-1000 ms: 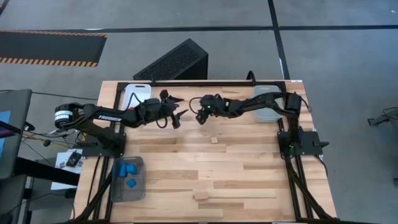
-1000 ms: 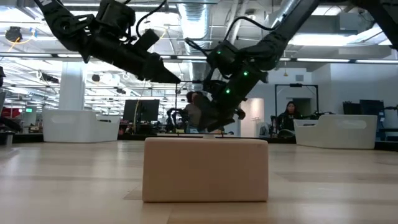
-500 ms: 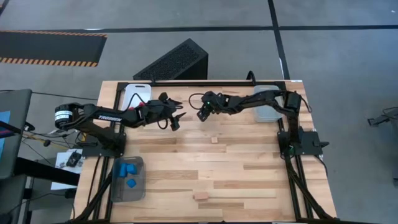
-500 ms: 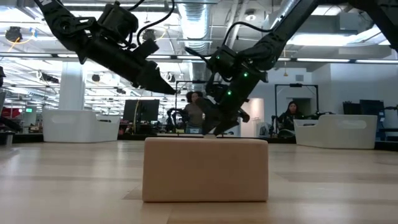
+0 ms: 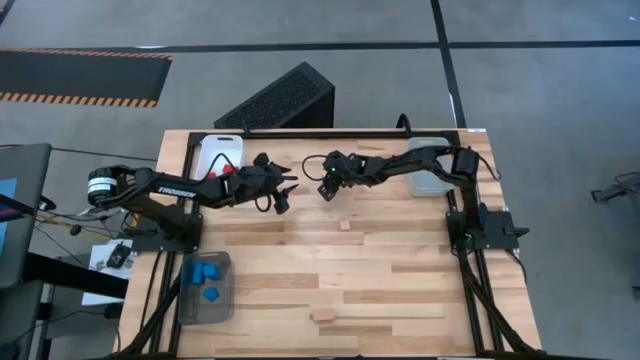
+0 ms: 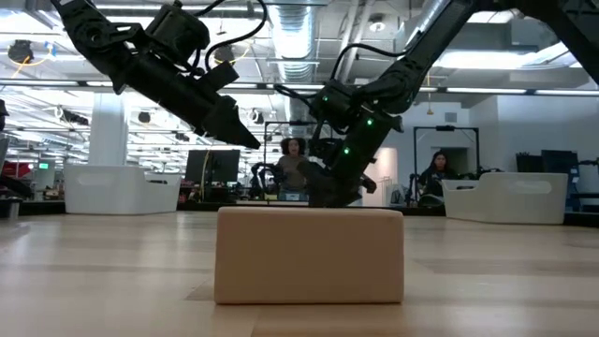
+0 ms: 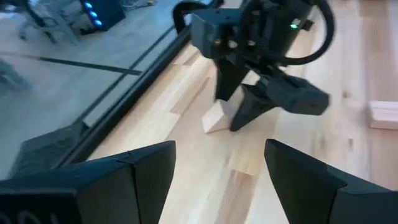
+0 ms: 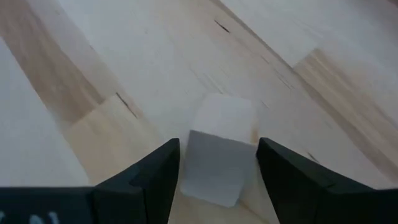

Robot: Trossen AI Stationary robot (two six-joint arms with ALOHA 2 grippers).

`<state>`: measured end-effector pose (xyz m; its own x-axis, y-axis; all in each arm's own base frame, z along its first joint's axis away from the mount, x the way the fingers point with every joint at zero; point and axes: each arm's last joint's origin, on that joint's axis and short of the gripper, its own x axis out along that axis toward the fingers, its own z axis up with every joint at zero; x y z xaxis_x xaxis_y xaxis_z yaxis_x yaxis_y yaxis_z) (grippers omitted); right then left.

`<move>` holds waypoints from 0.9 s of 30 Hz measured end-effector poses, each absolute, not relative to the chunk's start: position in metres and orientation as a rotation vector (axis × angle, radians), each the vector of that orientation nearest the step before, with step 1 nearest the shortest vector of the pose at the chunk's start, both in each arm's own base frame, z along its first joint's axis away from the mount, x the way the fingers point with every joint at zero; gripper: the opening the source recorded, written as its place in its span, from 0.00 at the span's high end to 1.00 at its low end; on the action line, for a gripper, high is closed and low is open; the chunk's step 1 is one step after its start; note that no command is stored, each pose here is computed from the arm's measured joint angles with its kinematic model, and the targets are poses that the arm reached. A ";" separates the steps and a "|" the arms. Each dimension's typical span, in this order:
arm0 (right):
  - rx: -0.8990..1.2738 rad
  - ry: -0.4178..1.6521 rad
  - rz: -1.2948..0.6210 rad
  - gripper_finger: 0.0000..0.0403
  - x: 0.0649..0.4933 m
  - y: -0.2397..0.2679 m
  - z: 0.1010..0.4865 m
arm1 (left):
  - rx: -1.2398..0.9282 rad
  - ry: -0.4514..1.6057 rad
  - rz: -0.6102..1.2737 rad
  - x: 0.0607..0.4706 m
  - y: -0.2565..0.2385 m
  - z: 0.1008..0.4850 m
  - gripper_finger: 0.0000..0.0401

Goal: Sort & place blocks by color
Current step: Put the top brown block into the gray bin

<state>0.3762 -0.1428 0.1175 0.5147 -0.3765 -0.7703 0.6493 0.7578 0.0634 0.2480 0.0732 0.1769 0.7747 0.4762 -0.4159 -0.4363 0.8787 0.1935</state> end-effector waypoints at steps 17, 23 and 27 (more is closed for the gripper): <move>0.270 0.797 -0.524 0.71 0.376 -0.120 0.116 | 0.075 0.377 0.459 0.225 0.066 0.152 0.41; 0.212 0.617 -0.432 0.70 0.361 -0.089 0.120 | 0.053 0.296 0.388 0.220 0.062 0.150 0.41; 0.068 0.523 -0.400 0.69 0.357 -0.069 0.124 | -0.020 0.219 0.387 0.225 0.063 0.158 0.41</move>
<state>0.3571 -0.0686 0.1236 0.7912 -0.3538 -0.4988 0.3882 0.9208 -0.0375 0.2248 0.0634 0.1580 0.9028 0.3722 -0.2155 -0.3765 0.9261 0.0221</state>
